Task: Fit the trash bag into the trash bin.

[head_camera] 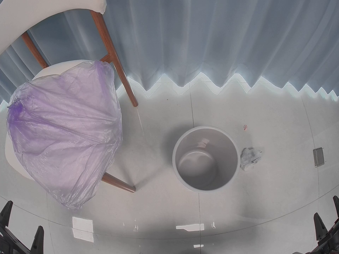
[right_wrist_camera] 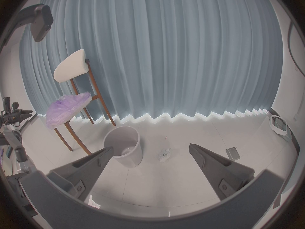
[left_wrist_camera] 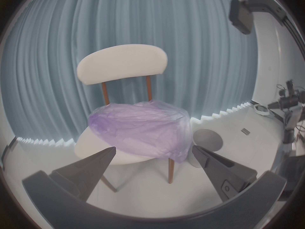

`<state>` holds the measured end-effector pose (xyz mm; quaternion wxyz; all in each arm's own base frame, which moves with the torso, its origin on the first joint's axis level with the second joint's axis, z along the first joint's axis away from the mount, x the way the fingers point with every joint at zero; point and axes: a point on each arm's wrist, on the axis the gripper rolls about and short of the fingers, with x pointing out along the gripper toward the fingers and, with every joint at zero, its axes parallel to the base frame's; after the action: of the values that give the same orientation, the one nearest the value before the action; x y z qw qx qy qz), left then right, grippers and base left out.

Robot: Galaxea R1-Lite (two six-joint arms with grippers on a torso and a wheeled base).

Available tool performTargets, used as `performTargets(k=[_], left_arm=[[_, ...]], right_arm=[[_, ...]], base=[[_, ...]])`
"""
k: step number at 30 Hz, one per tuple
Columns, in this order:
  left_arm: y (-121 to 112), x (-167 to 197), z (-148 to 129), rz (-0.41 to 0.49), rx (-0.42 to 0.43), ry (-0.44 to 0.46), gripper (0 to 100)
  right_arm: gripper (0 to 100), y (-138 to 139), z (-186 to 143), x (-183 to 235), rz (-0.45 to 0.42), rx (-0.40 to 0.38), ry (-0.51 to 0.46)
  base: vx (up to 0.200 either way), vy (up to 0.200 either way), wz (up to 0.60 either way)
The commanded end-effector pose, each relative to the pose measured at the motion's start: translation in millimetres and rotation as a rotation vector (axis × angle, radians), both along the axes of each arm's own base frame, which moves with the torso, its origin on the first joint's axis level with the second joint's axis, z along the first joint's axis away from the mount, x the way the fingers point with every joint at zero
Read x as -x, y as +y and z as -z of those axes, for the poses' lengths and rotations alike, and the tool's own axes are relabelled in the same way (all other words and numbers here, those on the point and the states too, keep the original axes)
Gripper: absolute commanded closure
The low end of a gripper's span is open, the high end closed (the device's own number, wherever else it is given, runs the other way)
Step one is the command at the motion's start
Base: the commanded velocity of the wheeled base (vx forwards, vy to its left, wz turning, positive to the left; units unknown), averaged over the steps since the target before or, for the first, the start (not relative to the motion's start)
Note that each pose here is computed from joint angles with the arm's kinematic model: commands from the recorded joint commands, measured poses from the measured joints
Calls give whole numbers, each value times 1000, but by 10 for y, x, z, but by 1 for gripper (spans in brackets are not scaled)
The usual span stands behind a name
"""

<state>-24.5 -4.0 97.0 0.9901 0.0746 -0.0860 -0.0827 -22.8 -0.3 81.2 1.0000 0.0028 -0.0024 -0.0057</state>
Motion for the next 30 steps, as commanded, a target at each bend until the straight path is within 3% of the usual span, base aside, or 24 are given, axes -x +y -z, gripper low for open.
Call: performTargets(k=[1, 3, 11, 15, 22, 30], left_arm=[[-15, 28, -23, 59, -66, -41, 0], [-25, 88, -163, 108, -75, -65, 0], [-28, -82, -766, 127, -33, 139, 0], [-30, -212, -953, 157, -31, 174, 0], [-95, -425, -1148, 463, -91, 222, 0], [-254, -862, -1498, 575, -135, 261, 0]], right_arm=[[0, 0, 52, 0, 1, -2, 0], [0, 0, 52, 0, 1, -4, 0], [0, 0, 52, 0, 1, -4, 0], [0, 0, 52, 0, 1, -4, 0], [0, 0, 52, 0, -1, -5, 0], [0, 0, 52, 0, -1, -5, 0]], base=[[0, 0, 0], [0, 0, 0], [0, 0, 0], [0, 0, 0], [0, 0, 0], [0, 0, 0]])
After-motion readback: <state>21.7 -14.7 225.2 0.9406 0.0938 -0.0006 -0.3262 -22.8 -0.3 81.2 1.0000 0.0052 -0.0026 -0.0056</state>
